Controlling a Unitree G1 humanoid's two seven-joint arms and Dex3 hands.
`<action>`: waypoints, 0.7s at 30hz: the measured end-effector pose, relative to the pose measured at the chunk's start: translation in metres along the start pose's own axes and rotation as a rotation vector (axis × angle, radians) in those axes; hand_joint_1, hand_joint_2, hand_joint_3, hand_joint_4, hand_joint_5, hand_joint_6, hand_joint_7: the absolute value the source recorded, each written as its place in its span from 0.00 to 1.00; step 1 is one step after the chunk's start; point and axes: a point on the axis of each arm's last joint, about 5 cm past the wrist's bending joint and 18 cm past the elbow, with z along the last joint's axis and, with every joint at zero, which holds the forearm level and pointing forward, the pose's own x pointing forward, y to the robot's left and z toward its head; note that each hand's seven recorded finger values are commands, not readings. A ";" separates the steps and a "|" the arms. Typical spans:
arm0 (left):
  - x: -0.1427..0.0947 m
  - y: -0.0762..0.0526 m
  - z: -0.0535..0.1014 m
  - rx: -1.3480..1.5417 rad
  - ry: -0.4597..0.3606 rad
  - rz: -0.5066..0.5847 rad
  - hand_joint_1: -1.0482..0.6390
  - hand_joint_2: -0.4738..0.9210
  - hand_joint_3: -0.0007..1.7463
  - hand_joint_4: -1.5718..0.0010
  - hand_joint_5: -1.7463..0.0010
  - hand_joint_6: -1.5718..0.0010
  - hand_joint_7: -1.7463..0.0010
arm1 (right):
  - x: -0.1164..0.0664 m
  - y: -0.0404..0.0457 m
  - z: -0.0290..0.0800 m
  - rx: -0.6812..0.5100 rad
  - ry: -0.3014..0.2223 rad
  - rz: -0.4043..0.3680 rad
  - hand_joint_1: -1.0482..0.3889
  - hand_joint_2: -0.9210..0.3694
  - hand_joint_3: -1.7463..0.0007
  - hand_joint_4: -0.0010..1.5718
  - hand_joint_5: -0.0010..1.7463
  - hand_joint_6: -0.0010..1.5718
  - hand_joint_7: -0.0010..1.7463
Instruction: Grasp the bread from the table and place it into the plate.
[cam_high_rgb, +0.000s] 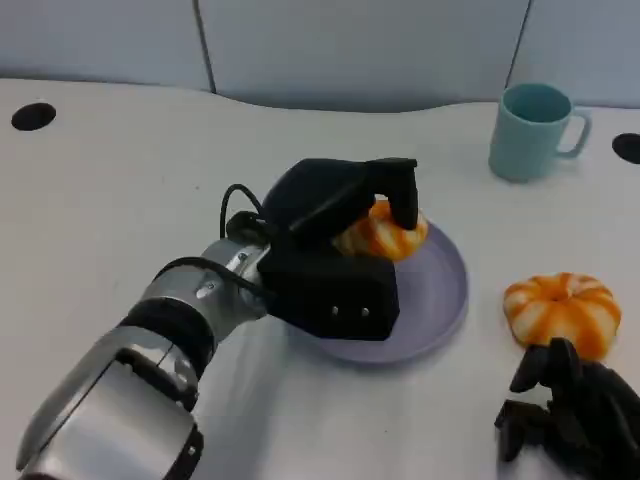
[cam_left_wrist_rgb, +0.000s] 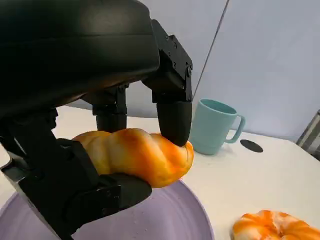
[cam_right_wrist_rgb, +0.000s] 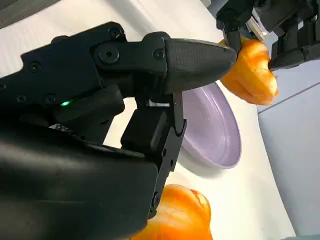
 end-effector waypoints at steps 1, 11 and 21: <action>0.000 -0.001 0.000 0.010 -0.003 -0.010 0.48 0.69 0.79 0.37 0.00 0.50 0.02 | 0.000 0.0001 0.000 -0.001 0.000 0.000 0.41 0.00 0.74 0.81 0.69 0.75 0.61; -0.002 -0.008 0.000 0.107 -0.013 -0.087 0.47 0.70 0.73 0.39 0.00 0.52 0.03 | 0.000 0.0008 -0.001 -0.023 -0.009 0.008 0.41 0.00 0.73 0.82 0.69 0.76 0.61; -0.001 -0.005 -0.001 0.135 -0.001 -0.225 0.28 0.99 0.21 0.96 0.51 0.95 0.70 | 0.000 0.0017 0.000 -0.008 0.009 -0.001 0.40 0.00 0.75 0.82 0.69 0.76 0.61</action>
